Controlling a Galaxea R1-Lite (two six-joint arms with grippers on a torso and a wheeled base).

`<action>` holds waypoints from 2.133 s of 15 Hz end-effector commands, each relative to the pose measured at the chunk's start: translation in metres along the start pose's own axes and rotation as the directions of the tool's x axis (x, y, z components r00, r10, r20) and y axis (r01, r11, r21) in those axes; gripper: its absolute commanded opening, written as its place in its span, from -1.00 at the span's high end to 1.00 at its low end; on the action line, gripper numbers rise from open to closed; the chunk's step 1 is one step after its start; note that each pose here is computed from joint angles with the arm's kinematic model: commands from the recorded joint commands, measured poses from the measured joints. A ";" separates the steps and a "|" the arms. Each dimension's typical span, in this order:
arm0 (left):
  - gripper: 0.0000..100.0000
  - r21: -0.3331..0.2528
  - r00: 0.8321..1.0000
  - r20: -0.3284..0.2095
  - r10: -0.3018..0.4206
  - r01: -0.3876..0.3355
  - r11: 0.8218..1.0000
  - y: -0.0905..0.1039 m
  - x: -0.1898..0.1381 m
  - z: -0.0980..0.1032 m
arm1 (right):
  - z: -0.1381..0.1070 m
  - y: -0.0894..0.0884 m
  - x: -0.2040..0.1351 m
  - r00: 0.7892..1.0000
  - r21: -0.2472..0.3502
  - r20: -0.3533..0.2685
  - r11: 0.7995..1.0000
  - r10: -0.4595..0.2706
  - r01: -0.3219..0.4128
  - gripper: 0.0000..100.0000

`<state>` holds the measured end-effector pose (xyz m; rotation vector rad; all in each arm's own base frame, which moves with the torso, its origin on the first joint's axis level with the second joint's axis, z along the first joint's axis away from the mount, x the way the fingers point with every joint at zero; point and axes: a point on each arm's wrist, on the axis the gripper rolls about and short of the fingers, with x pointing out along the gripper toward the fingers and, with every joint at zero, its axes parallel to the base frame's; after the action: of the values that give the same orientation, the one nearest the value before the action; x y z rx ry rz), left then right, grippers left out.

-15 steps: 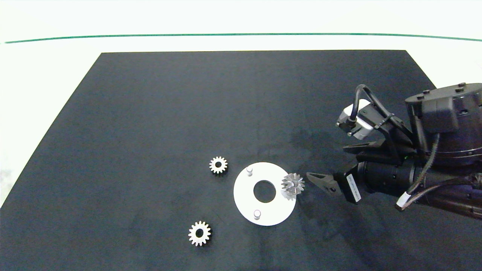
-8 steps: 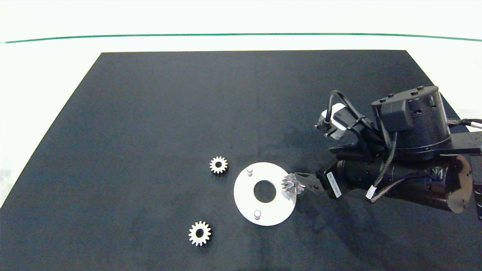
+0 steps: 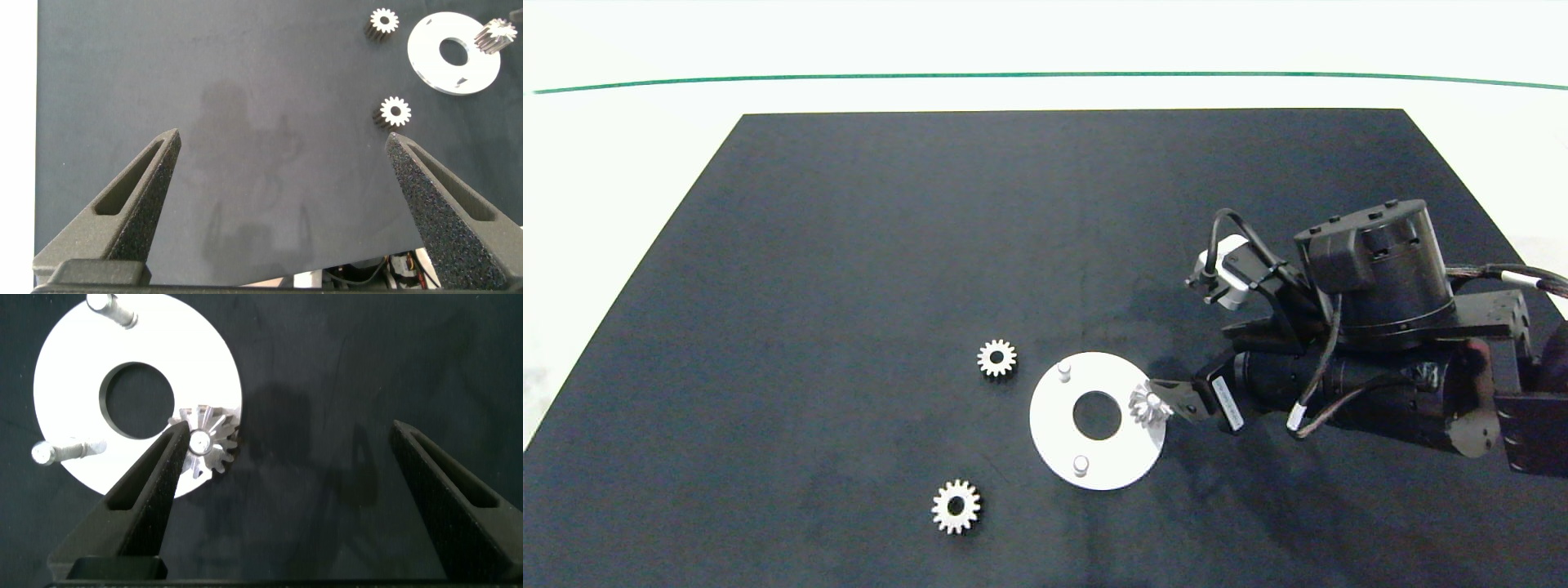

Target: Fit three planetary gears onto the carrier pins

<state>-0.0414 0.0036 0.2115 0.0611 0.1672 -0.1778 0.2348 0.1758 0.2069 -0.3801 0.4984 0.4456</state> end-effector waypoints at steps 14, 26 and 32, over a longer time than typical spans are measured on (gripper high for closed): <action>-1.00 0.207 0.962 -0.203 -0.183 0.225 0.952 -0.006 0.094 -0.063 | -0.134 -0.046 -0.282 0.882 0.270 0.259 0.906 -0.394 0.325 -1.00; -1.00 0.301 0.889 -0.333 -0.315 0.417 0.858 -0.045 0.168 -0.066 | -0.188 -0.005 -0.318 0.762 0.343 0.231 0.784 -0.605 0.518 -1.00; -1.00 0.366 0.917 -0.278 -0.285 0.376 0.851 -0.072 0.187 -0.063 | -0.189 -0.005 -0.315 0.770 0.338 0.220 0.788 -0.598 0.515 -1.00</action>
<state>0.1152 -0.0865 0.1195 0.4572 0.3295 -0.5295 -0.0825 -0.0118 0.2214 -0.1778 0.0901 -0.1530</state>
